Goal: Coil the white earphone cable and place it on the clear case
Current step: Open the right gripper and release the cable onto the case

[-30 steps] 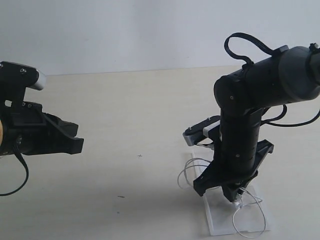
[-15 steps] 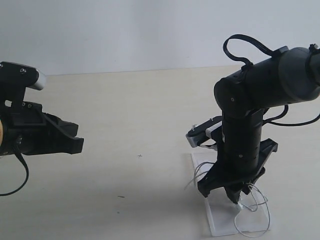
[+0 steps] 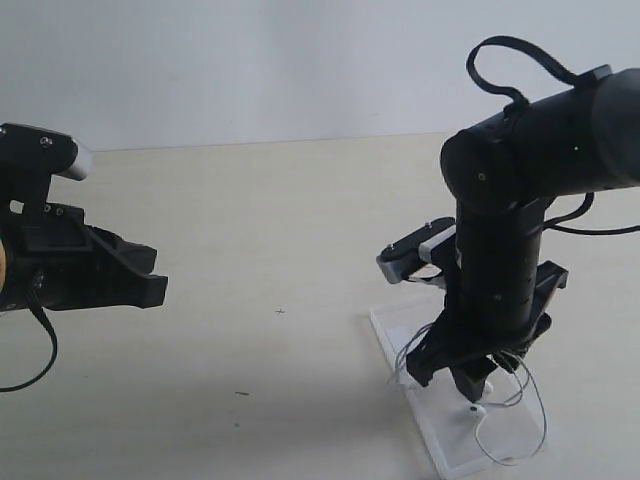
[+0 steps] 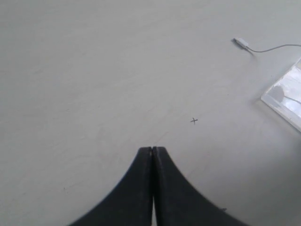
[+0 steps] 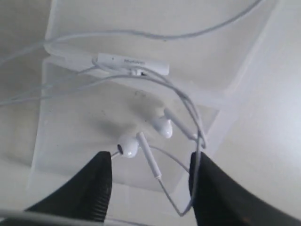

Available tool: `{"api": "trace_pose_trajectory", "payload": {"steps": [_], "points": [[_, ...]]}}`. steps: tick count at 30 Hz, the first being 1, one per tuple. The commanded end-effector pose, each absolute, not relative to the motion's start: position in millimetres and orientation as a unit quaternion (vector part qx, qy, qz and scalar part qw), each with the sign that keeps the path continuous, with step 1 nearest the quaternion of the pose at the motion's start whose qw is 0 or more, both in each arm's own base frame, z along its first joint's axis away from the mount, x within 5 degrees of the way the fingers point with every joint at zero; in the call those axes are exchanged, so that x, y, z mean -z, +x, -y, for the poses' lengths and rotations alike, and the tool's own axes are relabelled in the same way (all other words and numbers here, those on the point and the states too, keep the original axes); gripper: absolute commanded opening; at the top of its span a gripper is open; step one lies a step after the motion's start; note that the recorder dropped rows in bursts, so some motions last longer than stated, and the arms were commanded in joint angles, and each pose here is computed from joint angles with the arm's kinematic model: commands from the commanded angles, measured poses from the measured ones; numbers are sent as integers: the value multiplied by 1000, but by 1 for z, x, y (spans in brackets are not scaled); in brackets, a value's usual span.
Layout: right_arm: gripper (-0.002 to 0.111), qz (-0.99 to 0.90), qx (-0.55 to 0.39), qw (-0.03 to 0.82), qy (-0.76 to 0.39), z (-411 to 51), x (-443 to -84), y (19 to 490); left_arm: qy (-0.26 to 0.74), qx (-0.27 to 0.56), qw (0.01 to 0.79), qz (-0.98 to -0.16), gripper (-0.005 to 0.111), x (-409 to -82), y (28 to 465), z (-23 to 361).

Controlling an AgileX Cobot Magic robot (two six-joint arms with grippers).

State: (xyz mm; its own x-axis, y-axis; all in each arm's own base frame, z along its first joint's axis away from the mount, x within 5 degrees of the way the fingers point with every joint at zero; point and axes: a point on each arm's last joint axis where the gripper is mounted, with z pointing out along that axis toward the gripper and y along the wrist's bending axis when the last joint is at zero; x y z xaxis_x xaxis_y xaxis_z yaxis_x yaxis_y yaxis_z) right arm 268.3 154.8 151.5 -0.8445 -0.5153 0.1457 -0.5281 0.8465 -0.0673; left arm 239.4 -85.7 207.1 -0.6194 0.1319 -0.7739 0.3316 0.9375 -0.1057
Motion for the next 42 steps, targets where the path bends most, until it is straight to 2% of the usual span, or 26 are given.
{"api": "trace_pose_trajectory", "payload": {"steps": [1, 5, 7, 21, 30, 33, 37, 42], "points": [[50, 959, -47, 34, 278, -153, -165, 268, 126, 122, 416, -892, 0, -207, 239, 85], [68, 959, -50, 46, 276, -152, -166, 266, 126, 122, 416, -892, 0, -207, 239, 85], [70, 958, -56, 62, 276, -150, -167, 263, 126, 122, 416, -892, 0, -207, 239, 85], [70, 955, -55, 82, 281, -148, -190, 258, 126, 122, 416, -892, 0, -207, 239, 85], [70, 948, -3, 57, 314, -163, -211, 269, 125, 123, 416, -892, 0, -207, 239, 85], [66, 948, -2, 54, 315, -164, -212, 269, 125, 123, 416, -892, 0, -207, 239, 85], [54, 948, 1, 55, 312, -164, -212, 269, 125, 123, 416, -892, 0, -207, 239, 85], [54, 949, -8, 53, 311, -163, -212, 270, 125, 123, 416, -892, 0, -207, 239, 85]]}}
